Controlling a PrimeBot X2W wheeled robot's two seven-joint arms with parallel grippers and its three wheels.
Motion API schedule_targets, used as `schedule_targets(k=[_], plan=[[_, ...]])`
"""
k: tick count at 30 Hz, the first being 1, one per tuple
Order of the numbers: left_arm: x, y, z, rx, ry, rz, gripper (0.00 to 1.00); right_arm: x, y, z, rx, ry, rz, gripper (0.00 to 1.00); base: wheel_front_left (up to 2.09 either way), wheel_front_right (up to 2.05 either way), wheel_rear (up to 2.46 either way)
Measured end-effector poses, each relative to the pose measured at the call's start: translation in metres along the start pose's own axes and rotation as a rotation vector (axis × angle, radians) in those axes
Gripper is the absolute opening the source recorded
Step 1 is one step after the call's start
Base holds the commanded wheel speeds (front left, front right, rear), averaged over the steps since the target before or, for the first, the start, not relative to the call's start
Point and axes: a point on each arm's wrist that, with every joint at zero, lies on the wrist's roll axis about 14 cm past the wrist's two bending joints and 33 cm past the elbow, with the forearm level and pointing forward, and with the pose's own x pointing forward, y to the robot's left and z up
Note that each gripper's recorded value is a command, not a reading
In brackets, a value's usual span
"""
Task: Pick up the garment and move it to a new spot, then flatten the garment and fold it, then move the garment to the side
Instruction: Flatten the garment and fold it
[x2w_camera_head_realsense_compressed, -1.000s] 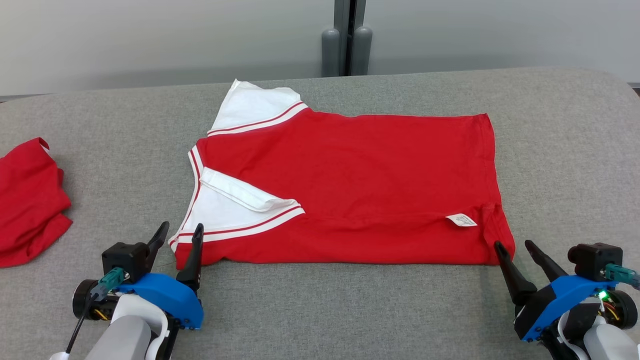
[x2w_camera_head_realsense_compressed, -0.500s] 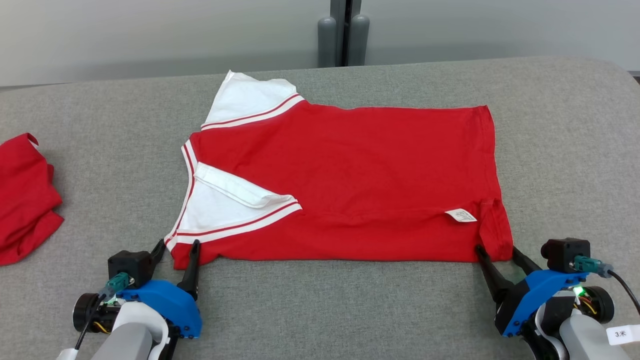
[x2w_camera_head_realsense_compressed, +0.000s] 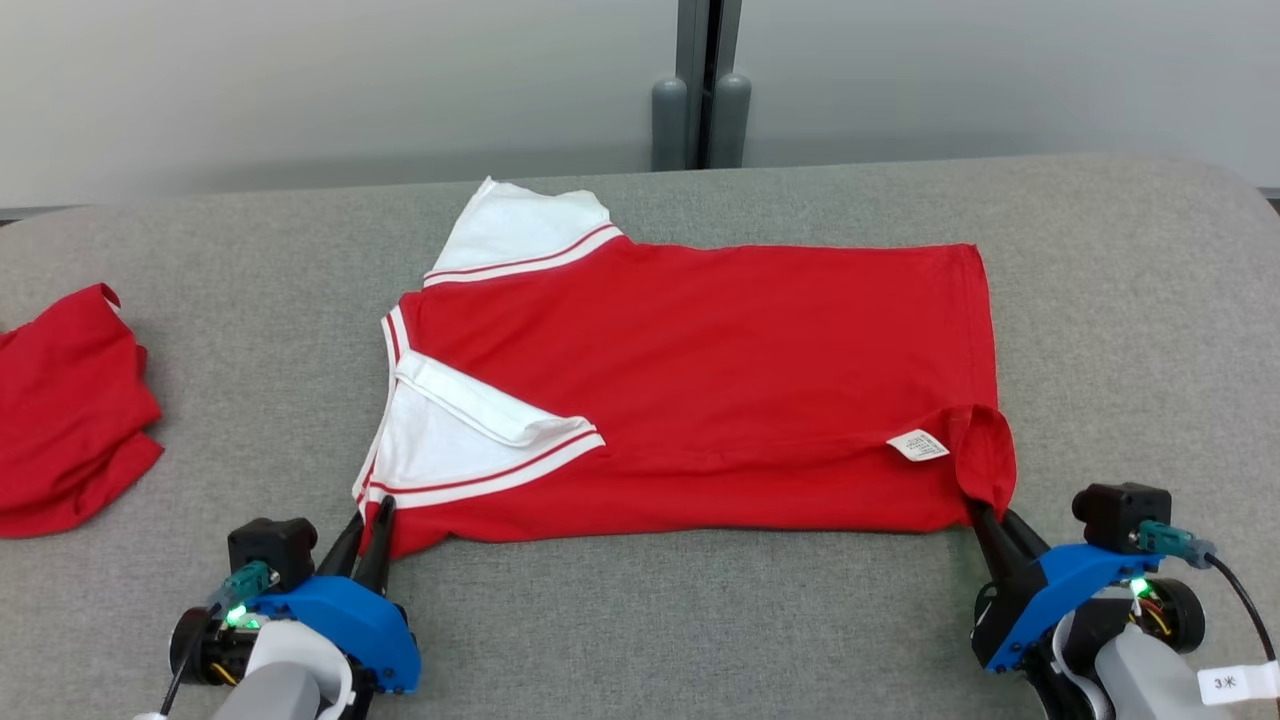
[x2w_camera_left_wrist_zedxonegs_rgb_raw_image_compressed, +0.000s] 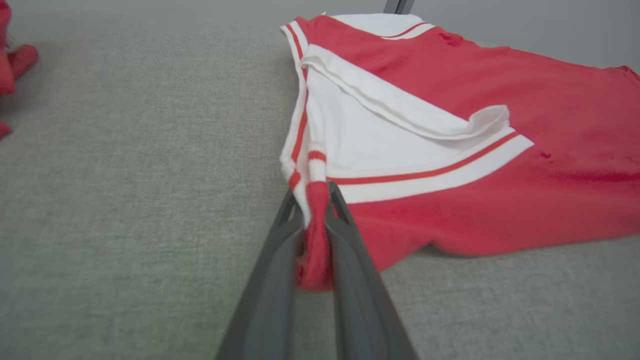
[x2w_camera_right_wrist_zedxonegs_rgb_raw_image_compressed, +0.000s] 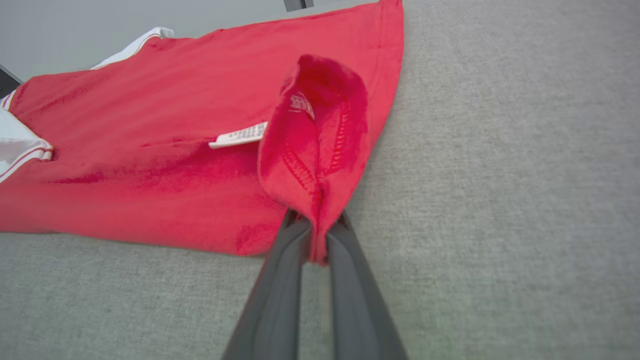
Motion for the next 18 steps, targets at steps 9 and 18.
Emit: schedule_targets(k=[9, 18], plan=[[-0.038, -0.014, 0.007, -0.049, -0.107, -0.003, 0.0, -0.026, 0.019, 0.0, 0.053, -0.062, 0.049, 0.0, 0.0, 0.0, 0.0], [-0.086, -0.013, -0.017, -0.097, -0.129, 0.06, 0.0, -0.062, 0.007, -0.013, 0.078, -0.065, 0.038, 0.0, 0.0, 0.0, 0.0]])
